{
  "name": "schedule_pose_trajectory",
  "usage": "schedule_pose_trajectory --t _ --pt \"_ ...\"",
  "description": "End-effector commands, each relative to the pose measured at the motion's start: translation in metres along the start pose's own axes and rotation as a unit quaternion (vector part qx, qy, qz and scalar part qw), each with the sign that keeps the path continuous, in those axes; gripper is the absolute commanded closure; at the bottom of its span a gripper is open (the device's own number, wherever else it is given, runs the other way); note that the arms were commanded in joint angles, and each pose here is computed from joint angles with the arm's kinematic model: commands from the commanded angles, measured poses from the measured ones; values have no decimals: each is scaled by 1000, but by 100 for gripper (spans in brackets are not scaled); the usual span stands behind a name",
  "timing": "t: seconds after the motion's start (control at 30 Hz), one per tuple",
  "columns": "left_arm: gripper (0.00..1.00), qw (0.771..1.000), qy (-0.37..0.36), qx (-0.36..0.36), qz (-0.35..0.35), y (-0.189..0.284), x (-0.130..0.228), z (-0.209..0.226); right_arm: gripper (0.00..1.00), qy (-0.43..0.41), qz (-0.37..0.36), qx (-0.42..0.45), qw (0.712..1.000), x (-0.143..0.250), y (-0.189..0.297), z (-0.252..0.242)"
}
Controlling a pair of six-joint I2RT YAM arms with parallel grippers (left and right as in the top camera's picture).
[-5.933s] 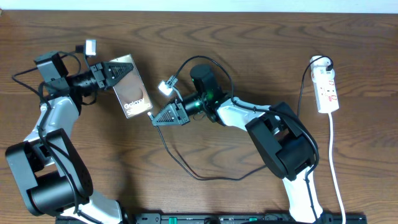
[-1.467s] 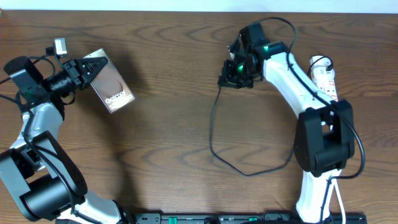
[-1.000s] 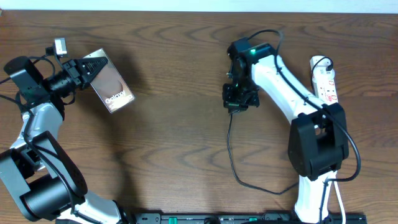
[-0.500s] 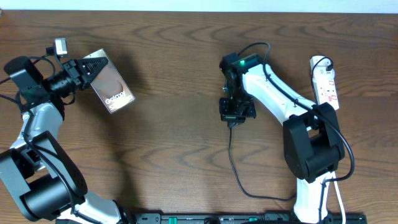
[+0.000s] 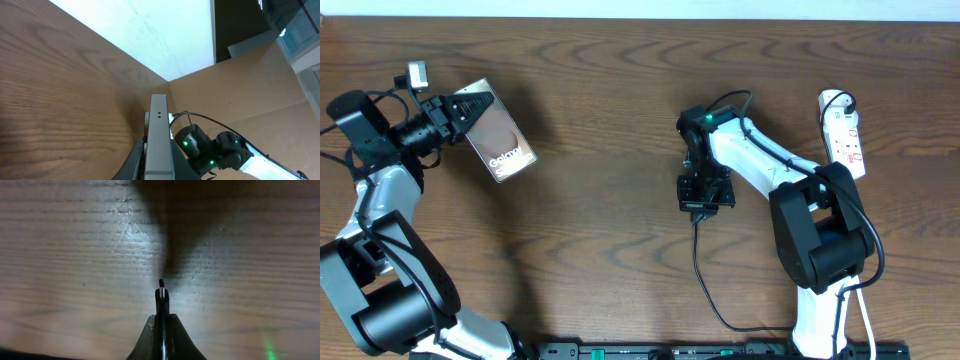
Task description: Plug charger to phone and switch on socket
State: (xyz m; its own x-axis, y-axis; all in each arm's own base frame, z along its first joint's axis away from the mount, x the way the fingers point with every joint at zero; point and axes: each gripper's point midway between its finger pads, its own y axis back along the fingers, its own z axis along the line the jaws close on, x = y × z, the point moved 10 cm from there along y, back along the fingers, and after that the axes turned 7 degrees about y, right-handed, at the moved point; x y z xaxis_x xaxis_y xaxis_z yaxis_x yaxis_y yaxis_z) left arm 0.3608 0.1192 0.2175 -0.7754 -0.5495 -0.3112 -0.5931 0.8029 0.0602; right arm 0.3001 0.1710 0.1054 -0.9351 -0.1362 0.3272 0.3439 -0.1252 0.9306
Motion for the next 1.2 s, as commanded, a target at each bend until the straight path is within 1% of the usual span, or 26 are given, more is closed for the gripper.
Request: schedule_pose_trajectory --t 0.0,0.2,0.53,0.87,1.17 --pt "93 1000 2 12 13 -1 2 -1 99 -13 16 2 1000 3 -9 -2" --pt "93 1000 2 12 13 -1 2 -1 99 -19 26 6 999 7 -18 -6" --pt "93 1000 2 12 13 -1 2 -1 99 -22 26 6 999 7 -19 -6" --pt "93 1000 2 12 13 -1 2 -1 99 -19 14 24 999 5 -20 -8" --pt "93 1000 2 12 13 -1 2 -1 99 -16 17 27 999 10 -38 -10"
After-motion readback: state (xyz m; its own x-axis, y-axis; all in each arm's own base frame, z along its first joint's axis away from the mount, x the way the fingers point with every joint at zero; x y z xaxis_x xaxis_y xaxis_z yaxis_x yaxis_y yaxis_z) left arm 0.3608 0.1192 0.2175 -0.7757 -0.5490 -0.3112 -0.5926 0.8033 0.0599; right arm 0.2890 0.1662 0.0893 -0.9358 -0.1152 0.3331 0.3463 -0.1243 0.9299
